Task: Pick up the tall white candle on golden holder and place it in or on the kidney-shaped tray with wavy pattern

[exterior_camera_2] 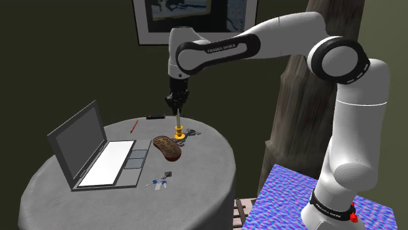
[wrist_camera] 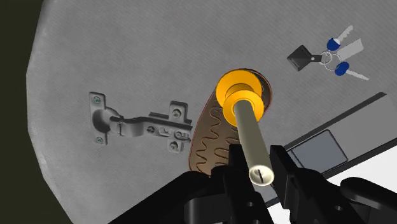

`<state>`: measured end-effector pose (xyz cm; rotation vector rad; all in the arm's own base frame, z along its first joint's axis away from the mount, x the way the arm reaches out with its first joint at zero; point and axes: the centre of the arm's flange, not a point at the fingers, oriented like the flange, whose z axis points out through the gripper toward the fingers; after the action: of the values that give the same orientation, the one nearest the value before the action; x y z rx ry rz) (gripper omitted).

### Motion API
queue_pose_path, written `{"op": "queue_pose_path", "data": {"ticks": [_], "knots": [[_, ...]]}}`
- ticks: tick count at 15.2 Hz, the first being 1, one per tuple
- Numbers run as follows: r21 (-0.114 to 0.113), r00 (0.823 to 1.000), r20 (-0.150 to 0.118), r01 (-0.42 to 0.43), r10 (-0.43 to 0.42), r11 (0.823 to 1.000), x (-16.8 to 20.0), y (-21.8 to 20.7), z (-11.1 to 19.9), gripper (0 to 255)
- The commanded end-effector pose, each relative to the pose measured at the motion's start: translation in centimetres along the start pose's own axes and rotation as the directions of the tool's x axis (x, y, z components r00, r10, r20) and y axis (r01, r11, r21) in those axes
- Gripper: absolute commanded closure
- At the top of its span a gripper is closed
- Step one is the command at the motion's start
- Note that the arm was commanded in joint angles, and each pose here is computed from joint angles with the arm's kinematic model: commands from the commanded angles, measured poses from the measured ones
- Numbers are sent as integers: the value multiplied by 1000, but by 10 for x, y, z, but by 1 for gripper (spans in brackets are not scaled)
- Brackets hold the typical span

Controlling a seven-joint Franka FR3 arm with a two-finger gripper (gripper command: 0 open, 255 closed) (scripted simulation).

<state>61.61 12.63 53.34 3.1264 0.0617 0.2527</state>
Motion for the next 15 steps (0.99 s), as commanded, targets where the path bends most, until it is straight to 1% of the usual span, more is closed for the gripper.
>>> {"op": "queue_pose_path", "data": {"ticks": [1,6,7,15], "knots": [[0,1000,1,0,0,1000,25,2,-6,255],[0,1000,1,0,0,1000,88,9,-22,255],[0,1000,1,0,0,1000,109,11,-27,255],[0,1000,1,0,0,1000,102,11,14,255]]}}
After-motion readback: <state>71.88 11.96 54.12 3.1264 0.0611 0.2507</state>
